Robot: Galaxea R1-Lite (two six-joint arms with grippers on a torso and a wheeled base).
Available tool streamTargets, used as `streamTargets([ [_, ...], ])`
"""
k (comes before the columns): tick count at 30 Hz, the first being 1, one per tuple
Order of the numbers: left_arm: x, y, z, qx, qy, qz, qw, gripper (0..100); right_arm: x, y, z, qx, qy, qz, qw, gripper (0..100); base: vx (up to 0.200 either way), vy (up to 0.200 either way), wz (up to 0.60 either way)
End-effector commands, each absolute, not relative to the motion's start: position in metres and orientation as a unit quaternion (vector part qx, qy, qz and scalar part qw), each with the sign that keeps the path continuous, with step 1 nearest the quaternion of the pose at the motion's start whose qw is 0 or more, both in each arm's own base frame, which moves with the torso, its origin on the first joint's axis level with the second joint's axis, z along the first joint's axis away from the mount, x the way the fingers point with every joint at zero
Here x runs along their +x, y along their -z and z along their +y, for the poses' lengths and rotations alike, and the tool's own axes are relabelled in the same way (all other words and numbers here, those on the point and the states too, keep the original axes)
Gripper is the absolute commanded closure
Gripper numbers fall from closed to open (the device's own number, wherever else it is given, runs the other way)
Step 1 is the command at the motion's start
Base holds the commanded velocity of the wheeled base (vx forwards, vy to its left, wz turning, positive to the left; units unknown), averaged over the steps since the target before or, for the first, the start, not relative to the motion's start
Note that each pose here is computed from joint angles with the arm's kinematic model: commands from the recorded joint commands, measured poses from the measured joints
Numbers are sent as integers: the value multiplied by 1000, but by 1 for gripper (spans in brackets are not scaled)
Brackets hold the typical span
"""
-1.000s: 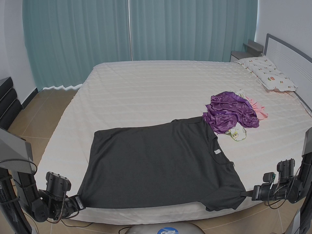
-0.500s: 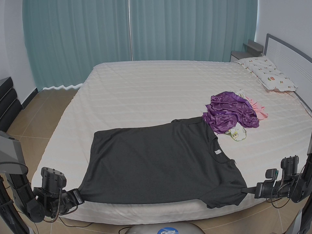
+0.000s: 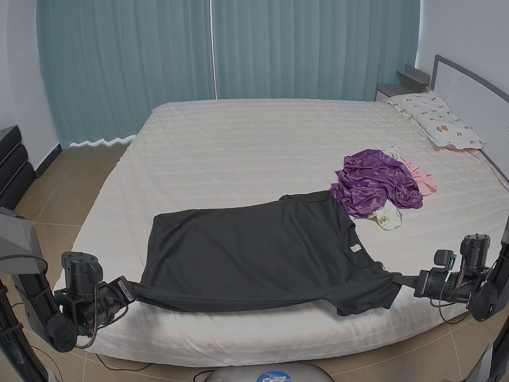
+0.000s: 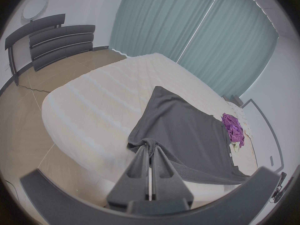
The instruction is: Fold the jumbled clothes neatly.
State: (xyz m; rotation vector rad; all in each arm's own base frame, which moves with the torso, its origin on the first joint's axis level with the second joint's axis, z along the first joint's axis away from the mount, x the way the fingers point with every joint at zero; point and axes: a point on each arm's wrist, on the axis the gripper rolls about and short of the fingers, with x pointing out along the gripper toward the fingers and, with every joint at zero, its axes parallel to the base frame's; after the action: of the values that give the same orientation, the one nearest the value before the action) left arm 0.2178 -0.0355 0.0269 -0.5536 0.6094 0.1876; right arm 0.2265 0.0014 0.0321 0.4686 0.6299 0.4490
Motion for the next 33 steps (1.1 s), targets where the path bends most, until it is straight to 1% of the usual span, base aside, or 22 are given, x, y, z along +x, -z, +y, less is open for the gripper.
streamTargets([
  [1,233,-23,-33,-274,-99,288,912,100,244,-26,2,225,-220,299,901,100,0,0,0],
  [11,264,-22,-35,-285,-96,258,918,100,269,-19,8,223,-227,294,901,100,0,0,0],
  [15,275,-16,-35,-284,-100,258,918,100,281,-10,9,220,-216,296,904,100,0,0,0],
  [24,294,5,-29,-284,-119,267,913,100,301,1,10,216,-212,292,907,100,0,0,0],
  [33,312,18,-32,-283,-117,267,914,100,314,12,10,215,-208,292,909,100,0,0,0],
])
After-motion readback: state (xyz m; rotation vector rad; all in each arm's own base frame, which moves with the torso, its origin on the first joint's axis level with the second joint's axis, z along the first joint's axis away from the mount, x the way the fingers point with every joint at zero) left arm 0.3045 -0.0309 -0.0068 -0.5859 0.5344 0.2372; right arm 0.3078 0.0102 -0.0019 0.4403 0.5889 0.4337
